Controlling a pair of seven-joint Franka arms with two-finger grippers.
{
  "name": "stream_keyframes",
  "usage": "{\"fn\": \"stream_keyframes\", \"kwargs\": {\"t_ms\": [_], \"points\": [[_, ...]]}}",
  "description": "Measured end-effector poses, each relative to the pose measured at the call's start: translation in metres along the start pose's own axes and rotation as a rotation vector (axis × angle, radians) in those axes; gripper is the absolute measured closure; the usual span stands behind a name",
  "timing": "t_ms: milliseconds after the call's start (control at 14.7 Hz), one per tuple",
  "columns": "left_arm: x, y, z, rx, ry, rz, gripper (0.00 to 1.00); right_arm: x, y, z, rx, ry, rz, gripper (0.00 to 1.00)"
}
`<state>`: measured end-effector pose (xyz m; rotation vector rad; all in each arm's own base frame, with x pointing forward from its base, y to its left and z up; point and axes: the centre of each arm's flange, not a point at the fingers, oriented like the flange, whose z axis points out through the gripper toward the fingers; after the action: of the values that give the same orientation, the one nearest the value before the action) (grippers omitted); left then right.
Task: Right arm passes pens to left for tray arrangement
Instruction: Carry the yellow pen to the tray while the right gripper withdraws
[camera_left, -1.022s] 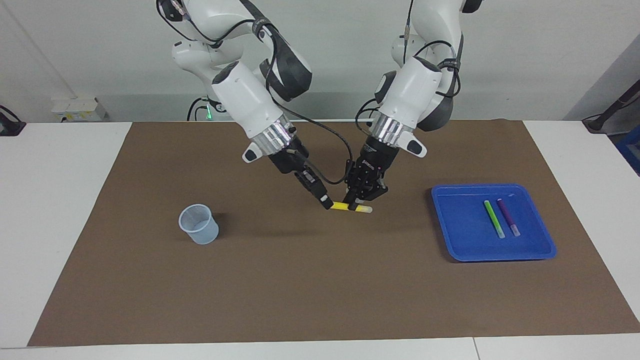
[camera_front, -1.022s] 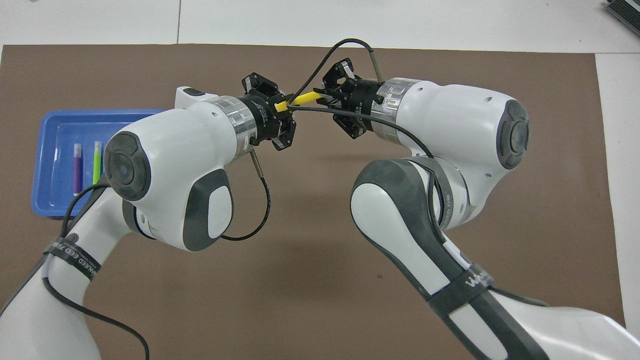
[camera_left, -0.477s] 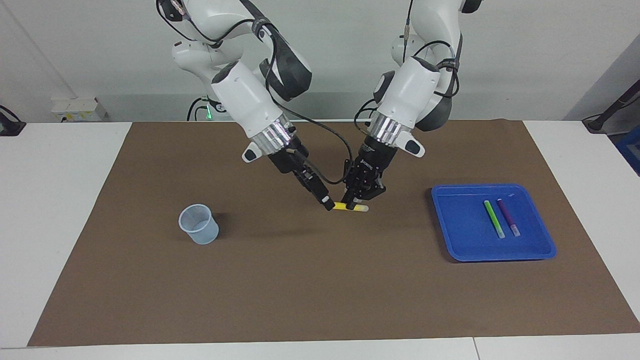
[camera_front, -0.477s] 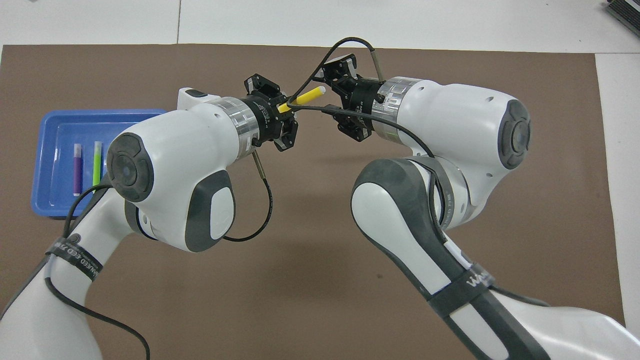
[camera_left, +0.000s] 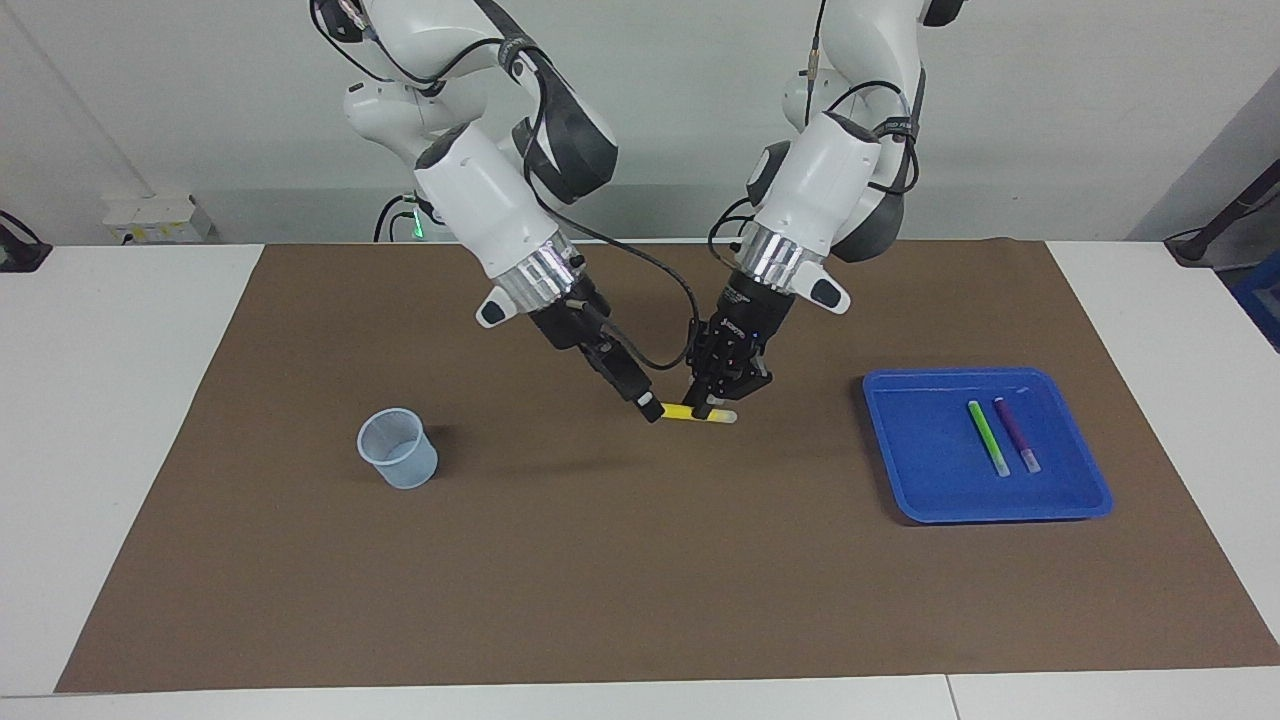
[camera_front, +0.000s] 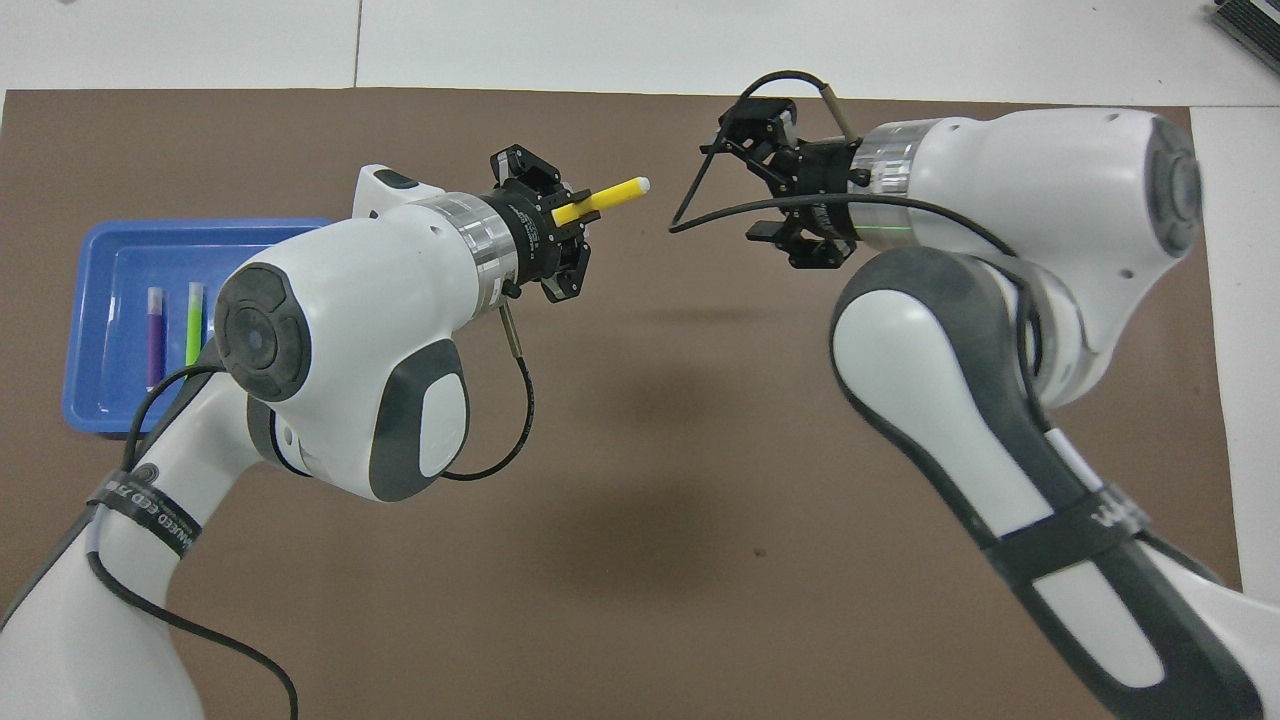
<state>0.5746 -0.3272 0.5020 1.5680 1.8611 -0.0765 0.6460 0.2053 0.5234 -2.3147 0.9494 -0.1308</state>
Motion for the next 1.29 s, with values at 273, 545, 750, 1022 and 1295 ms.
{"fn": "stream_keyframes", "kwargs": {"t_ms": [273, 545, 750, 1022, 1295], "points": [[0.015, 0.001, 0.005, 0.088, 0.048, 0.202, 0.82, 0.041, 0.033, -0.061, -0.157, 0.012, -0.235, 0.00], [0.039, 0.005, 0.006, 0.238, 0.087, 0.431, 0.82, 0.085, 0.091, -0.133, -0.340, -0.057, -0.519, 0.00], [0.061, 0.011, -0.004, 0.369, 0.092, 0.597, 0.82, 0.106, 0.125, -0.164, -0.445, -0.094, -0.610, 0.00], [0.099, 0.021, -0.022, 0.525, 0.084, 0.851, 0.82, 0.123, 0.156, -0.194, -0.482, -0.140, -0.659, 0.00], [0.155, 0.043, -0.048, 0.689, 0.168, 1.169, 0.82, 0.115, 0.156, -0.187, -0.514, -0.135, -0.607, 0.00]]}}
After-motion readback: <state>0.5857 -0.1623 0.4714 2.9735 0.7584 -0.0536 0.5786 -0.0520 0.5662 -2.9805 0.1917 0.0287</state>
